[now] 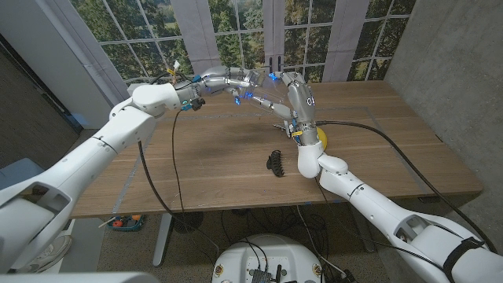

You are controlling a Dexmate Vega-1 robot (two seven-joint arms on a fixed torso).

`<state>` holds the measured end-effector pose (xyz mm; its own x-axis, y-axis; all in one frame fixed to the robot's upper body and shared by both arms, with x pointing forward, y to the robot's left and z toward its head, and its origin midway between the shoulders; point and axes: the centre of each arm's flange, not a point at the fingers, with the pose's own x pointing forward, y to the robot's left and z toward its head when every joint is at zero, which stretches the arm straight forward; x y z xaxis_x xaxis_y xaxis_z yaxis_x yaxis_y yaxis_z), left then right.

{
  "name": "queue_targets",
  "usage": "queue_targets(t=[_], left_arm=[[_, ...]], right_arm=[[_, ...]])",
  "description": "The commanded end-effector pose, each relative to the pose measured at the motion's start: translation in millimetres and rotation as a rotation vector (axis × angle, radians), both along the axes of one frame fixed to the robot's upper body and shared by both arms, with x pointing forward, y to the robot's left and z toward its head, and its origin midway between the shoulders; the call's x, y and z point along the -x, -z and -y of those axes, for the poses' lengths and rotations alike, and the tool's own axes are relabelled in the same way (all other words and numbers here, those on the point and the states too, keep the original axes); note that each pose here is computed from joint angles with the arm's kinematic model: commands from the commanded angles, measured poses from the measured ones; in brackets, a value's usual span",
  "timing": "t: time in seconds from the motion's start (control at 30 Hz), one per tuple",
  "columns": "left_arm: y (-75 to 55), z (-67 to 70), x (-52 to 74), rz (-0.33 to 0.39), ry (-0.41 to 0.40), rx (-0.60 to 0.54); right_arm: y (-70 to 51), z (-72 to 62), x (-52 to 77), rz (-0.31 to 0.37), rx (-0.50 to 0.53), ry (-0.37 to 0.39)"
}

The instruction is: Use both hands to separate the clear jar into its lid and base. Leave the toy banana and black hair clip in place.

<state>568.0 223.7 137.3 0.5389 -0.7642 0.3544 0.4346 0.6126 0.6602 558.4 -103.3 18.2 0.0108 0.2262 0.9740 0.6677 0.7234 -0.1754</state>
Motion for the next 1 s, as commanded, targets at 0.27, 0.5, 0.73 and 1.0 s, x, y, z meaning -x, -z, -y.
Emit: queue_targets(t=[0.27, 0.5, 0.73, 1.0], left_arm=[[18.0, 5.0, 11.3, -0.459, -0.005, 0.178], [33.6, -3.9, 2.6, -0.754, -0.001, 0.281], [33.7, -5.3, 1.1, -0.757, 0.005, 0.282], [32.9, -5.1, -2.6, -0.710, 0.067, 0.311]], right_arm=[[2.9, 6.1, 2.0, 0.013, -0.009, 0.017], [2.4, 8.5, 3.4, 0.022, -0.011, 0.020], [1.9, 9.6, 3.3, 0.021, -0.015, 0.024], [0.6, 10.0, 1.7, 0.017, -0.021, 0.022]])
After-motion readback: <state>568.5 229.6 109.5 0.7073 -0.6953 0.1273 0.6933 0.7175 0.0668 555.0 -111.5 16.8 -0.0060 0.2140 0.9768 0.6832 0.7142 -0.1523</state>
